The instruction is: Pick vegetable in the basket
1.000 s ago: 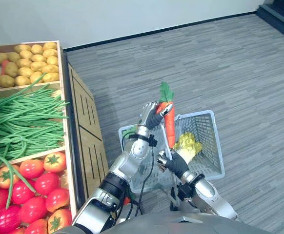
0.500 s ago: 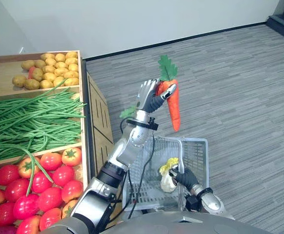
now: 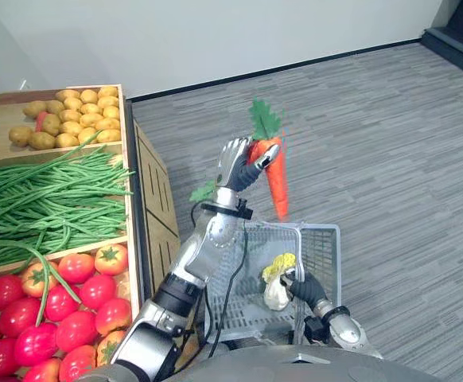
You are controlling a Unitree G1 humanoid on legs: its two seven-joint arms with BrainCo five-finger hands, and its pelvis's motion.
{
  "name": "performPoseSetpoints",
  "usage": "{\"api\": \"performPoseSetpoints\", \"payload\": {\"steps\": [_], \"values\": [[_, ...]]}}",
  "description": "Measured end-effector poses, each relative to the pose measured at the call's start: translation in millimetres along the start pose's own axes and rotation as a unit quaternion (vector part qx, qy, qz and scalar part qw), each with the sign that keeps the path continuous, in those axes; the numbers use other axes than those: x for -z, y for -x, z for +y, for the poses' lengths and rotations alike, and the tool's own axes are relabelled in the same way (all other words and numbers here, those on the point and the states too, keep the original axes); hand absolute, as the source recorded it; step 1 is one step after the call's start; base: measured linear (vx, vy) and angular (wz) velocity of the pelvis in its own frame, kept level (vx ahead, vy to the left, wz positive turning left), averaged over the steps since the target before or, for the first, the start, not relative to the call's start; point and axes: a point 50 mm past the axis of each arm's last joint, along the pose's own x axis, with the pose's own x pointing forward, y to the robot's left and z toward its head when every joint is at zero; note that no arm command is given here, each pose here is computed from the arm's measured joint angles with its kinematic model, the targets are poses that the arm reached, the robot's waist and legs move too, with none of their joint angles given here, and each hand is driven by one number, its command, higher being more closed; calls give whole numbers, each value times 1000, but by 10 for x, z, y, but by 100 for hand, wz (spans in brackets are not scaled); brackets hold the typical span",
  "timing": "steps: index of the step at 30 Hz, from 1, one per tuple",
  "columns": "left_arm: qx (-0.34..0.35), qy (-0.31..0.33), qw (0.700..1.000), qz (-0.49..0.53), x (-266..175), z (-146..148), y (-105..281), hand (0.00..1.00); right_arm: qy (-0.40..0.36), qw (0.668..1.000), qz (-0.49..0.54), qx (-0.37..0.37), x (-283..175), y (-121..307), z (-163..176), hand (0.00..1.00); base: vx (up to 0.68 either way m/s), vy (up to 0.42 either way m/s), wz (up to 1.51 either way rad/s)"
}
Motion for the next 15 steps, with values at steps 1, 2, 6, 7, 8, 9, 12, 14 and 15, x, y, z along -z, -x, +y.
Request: {"api": "performPoseSetpoints", "payload": {"steps": [1, 2, 6, 7, 8, 9, 12, 14, 15], "values": [[3, -1, 1000, 7, 31, -12, 18, 100, -1, 1000, -5, 4, -24, -2, -9, 100, 0, 0, 0], [5, -1, 1000, 25, 98, -23, 66, 100, -2, 1000, -15, 11, -68, -5, -29, 100, 0, 0, 0], [8, 5, 998, 68, 241, -57, 213, 100, -3, 999, -36, 41, -163, 3, -132, 100, 0, 0, 0], [9, 6, 997, 72, 250, -61, 229, 100, -3, 998, -38, 46, -171, 5, -146, 100, 0, 0, 0], [9, 8, 997, 78, 264, -71, 258, 100, -3, 998, -40, 55, -177, 9, -172, 100, 0, 0, 0], [11, 11, 996, 83, 274, -83, 286, 100, -5, 997, -41, 65, -183, 14, -209, 100, 0, 0, 0], [13, 18, 996, 89, 276, -105, 312, 100, -10, 995, -44, 84, -193, 24, -267, 100, 0, 0, 0], [19, 20, 995, 92, 281, -121, 334, 100, -18, 995, -45, 91, -195, 26, -282, 100, 0, 0, 0], [20, 21, 995, 94, 284, -129, 345, 100, -21, 994, -46, 93, -196, 27, -287, 100, 0, 0, 0]]}}
